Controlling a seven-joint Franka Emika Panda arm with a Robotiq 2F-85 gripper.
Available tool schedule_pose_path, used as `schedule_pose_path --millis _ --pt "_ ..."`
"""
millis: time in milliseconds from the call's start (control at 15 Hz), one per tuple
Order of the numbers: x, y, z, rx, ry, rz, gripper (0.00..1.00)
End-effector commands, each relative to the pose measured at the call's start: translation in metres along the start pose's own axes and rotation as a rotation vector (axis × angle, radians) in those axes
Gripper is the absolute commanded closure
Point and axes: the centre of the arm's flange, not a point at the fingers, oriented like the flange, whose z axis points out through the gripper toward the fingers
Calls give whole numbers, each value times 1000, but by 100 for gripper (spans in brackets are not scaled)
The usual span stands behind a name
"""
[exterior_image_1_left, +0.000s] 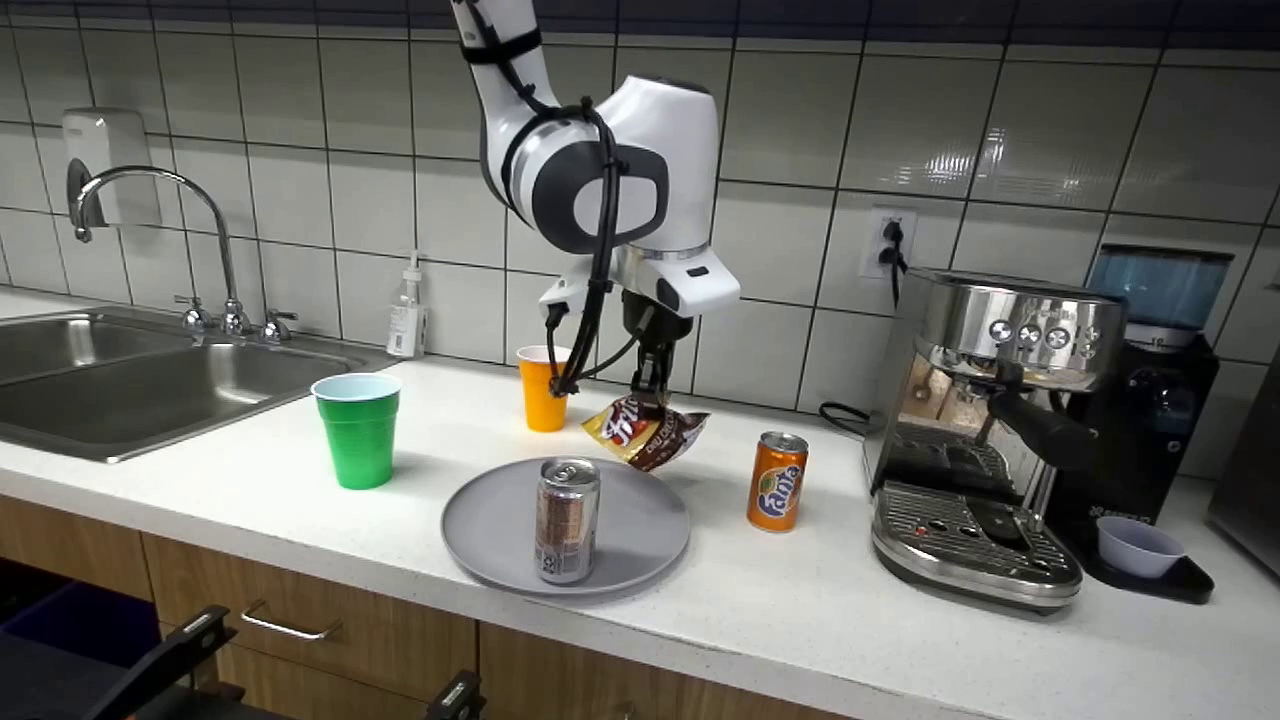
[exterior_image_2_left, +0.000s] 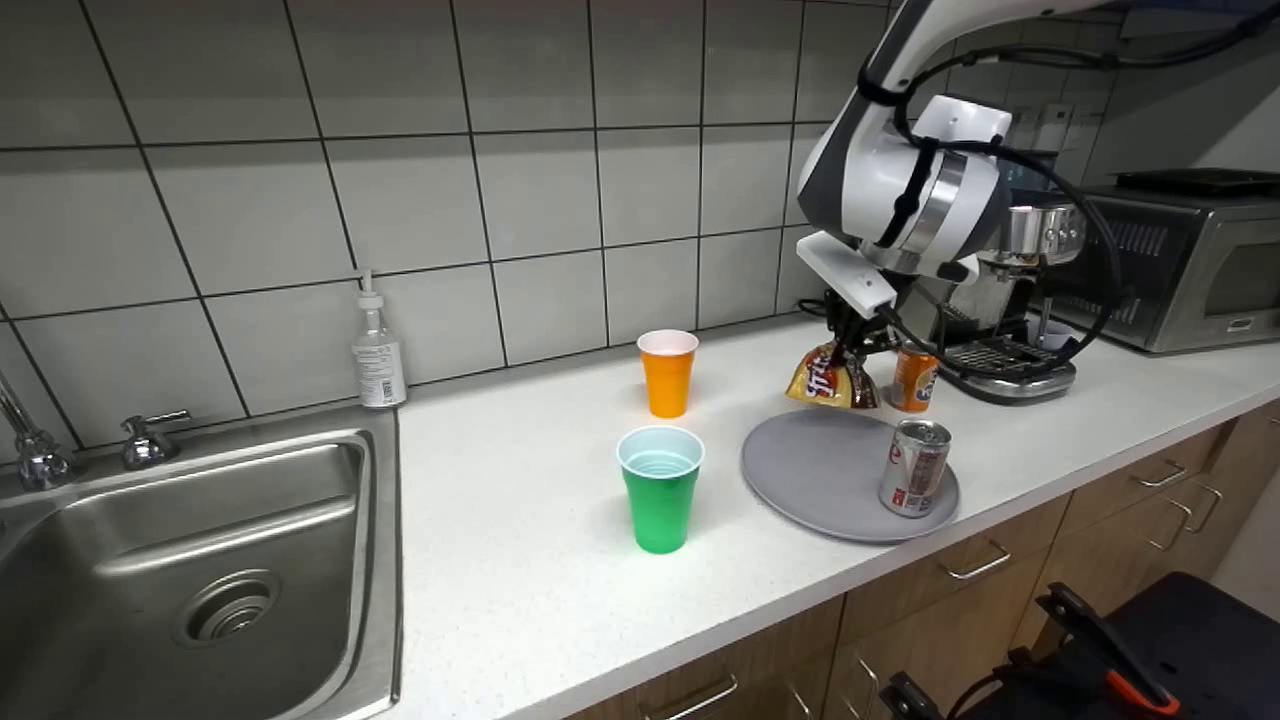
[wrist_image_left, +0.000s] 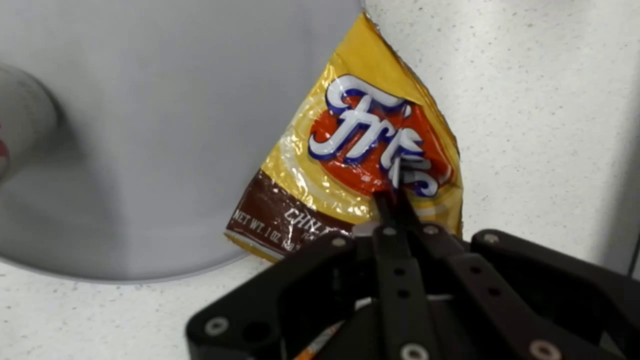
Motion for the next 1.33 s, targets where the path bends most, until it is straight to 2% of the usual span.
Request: schedule_pose_path --millis 0,333,1267 --pt "14 -28 -11 12 -1 -13 100" --pt "35 -56 -10 29 30 -52 100" --pt "66 -99 39 -26 24 -92 100"
